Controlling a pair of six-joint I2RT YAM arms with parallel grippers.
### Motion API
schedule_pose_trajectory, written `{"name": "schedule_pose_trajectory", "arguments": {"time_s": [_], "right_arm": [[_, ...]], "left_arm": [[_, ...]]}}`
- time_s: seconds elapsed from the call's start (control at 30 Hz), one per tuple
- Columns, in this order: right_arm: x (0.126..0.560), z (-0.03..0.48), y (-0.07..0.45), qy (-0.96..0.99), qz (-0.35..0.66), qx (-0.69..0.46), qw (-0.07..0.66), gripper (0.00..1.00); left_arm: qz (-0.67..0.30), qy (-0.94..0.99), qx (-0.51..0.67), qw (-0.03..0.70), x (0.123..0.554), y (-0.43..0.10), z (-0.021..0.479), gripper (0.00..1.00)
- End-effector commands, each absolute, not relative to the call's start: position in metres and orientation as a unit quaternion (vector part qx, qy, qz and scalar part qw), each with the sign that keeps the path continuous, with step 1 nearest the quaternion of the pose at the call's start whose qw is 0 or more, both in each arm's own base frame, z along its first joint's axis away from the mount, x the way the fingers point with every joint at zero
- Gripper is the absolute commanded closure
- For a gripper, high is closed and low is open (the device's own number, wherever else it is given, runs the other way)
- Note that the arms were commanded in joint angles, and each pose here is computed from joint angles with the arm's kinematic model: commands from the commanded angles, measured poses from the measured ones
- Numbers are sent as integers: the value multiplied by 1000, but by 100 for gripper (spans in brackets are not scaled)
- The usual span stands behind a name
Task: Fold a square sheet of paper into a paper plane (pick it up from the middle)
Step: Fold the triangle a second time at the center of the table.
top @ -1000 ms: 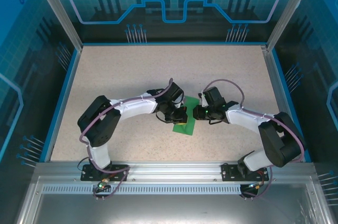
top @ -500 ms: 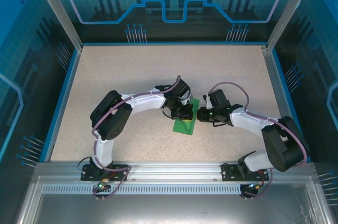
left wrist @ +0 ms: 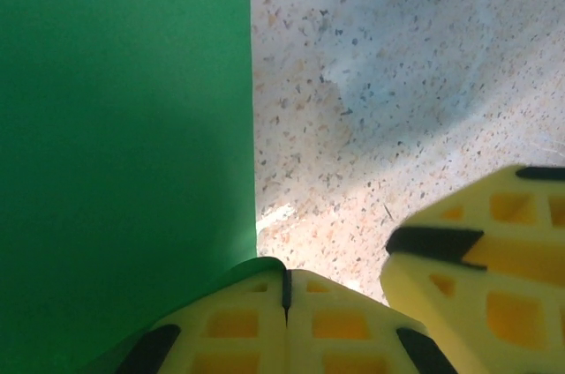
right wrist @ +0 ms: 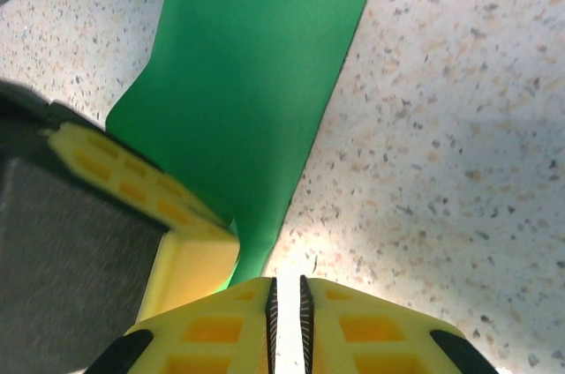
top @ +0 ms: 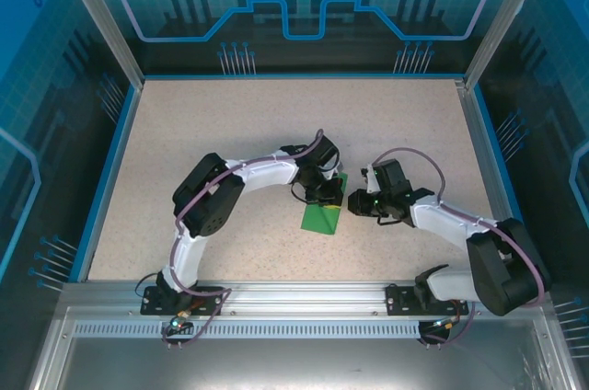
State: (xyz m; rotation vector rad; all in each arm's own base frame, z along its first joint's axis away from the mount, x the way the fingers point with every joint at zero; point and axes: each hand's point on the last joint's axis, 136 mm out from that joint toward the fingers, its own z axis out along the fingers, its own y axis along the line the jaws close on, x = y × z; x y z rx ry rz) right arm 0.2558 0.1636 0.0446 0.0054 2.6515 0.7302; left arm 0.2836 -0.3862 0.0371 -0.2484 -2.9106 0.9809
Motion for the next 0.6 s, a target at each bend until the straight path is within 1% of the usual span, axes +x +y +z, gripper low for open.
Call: {"name": "schedule_pose_trajectory", "arguments": {"time_s": [0.0, 0.57], "right_arm": [[250, 49, 164, 940, 279, 3, 196, 83], [233, 46, 173, 938, 299, -14, 176, 83]], "left_arm": [[321, -942, -91, 42, 281, -393, 36, 100], [307, -946, -91, 42, 287, -393, 21, 100]]}}
